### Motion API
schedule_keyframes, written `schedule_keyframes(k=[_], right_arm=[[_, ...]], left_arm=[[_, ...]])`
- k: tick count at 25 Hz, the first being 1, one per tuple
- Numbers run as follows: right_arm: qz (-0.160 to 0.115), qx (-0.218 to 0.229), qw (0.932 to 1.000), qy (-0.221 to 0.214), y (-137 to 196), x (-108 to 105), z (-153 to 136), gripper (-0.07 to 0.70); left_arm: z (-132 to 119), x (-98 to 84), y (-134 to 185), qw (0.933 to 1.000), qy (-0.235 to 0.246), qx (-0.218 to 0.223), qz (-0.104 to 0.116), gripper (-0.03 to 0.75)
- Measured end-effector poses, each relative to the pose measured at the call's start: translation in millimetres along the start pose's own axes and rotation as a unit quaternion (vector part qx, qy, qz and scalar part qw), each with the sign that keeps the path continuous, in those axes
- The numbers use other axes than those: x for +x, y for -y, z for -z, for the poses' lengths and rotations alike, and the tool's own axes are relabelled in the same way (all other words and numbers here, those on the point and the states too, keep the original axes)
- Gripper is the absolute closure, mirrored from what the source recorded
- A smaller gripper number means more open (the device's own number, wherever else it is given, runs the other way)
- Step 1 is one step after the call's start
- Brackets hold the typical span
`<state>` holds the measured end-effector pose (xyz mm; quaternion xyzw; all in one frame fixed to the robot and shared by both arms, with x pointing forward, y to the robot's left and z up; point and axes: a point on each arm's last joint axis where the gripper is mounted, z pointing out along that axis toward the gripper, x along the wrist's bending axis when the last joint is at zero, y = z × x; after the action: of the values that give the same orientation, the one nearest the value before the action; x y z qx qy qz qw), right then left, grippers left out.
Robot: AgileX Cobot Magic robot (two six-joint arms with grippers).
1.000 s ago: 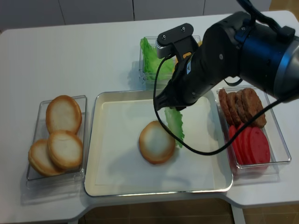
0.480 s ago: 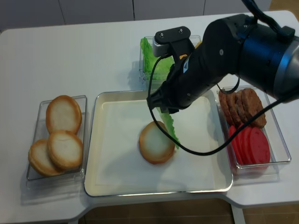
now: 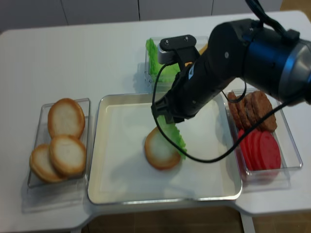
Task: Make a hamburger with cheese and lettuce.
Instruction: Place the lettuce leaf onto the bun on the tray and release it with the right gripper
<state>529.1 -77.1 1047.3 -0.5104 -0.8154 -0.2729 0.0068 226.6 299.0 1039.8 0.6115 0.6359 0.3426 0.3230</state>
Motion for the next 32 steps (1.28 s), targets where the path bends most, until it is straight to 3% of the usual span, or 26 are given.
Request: schedule_keyframes(k=[10, 21, 32], right_arm=[[-0.011, -0.003, 0.9993, -0.036, -1.4, 5.5, -4.3, 0.594], [-0.017, -0.004, 0.9991, -0.04, -2.0, 5.8, -6.3, 0.581], [-0.018, -0.008, 0.999, -0.04, -2.7, 5.8, -6.3, 0.362]], left_arm=[[0.0, 0.0, 0.0, 1.0, 0.0, 0.0, 0.0, 0.237], [0.0, 0.0, 0.0, 1.0, 0.0, 0.0, 0.0, 0.237], [0.0, 0.0, 0.0, 1.0, 0.0, 0.0, 0.0, 0.237]])
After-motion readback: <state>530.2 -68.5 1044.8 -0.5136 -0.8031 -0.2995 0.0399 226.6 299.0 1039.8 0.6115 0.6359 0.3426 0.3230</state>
